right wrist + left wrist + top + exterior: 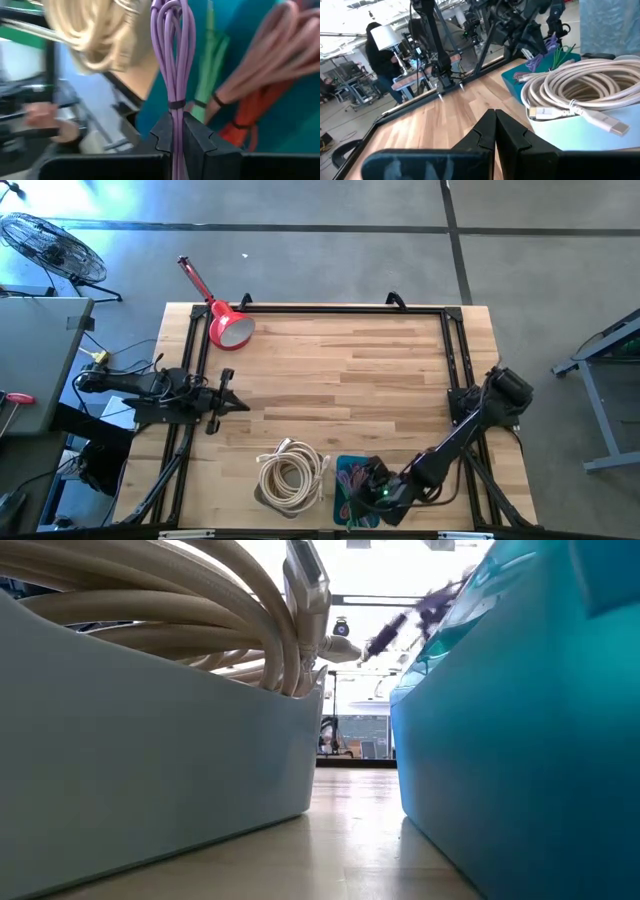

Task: Pick & Place USB Port
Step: Put the violet USB cable into the blue bin

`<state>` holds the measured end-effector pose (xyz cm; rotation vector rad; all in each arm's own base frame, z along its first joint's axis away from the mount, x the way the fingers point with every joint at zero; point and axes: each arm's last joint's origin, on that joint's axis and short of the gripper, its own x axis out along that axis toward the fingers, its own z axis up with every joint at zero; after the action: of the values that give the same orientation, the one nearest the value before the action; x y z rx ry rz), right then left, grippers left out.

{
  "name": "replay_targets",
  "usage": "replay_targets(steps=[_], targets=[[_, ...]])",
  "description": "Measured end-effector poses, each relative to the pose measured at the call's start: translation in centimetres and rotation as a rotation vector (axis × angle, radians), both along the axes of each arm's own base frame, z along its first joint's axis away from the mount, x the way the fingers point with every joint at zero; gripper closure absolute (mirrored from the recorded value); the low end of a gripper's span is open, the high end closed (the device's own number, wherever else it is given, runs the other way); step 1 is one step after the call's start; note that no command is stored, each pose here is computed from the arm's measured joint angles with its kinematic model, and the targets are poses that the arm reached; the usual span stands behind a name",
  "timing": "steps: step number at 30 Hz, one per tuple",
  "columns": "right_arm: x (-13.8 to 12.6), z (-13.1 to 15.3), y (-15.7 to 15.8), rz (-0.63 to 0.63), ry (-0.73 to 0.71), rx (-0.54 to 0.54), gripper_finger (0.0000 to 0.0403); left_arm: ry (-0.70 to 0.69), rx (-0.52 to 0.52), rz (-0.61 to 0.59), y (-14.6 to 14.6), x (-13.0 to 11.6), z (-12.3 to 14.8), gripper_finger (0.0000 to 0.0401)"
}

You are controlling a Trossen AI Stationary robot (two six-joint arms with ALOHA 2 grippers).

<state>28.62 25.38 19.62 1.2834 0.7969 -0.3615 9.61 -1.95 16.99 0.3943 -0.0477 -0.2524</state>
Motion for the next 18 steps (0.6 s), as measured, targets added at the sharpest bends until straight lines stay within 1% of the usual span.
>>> replay_targets(steps=[3,6,9,12,14,18], targets=[[0.5,0.5,0.5,0.000,0.112,-0.034,0.0393,0.000,0.000,0.001,0.0,0.0,0.0,0.0400],[1.1,0.6,0.3,0.008,0.236,-0.029,0.0393,0.000,0.000,0.002,0.0,0.0,0.0,0.0400],[1.5,0.0,0.0,0.023,0.304,-0.020,0.0375,0.000,0.000,0.002,0.0,0.0,0.0,0.0400],[2.0,-0.6,-0.5,0.047,0.311,-0.014,0.0345,-0.001,0.000,0.002,0.0,0.0,0.0,0.0400],[2.1,-1.0,-1.0,0.067,0.308,-0.038,0.0329,-0.001,0.000,0.002,0.0,0.0,0.0,0.0400],[2.6,-1.2,-1.7,0.137,0.295,-0.076,0.0310,-0.001,-0.001,0.001,0.0,0.0,0.0,0.0400]])
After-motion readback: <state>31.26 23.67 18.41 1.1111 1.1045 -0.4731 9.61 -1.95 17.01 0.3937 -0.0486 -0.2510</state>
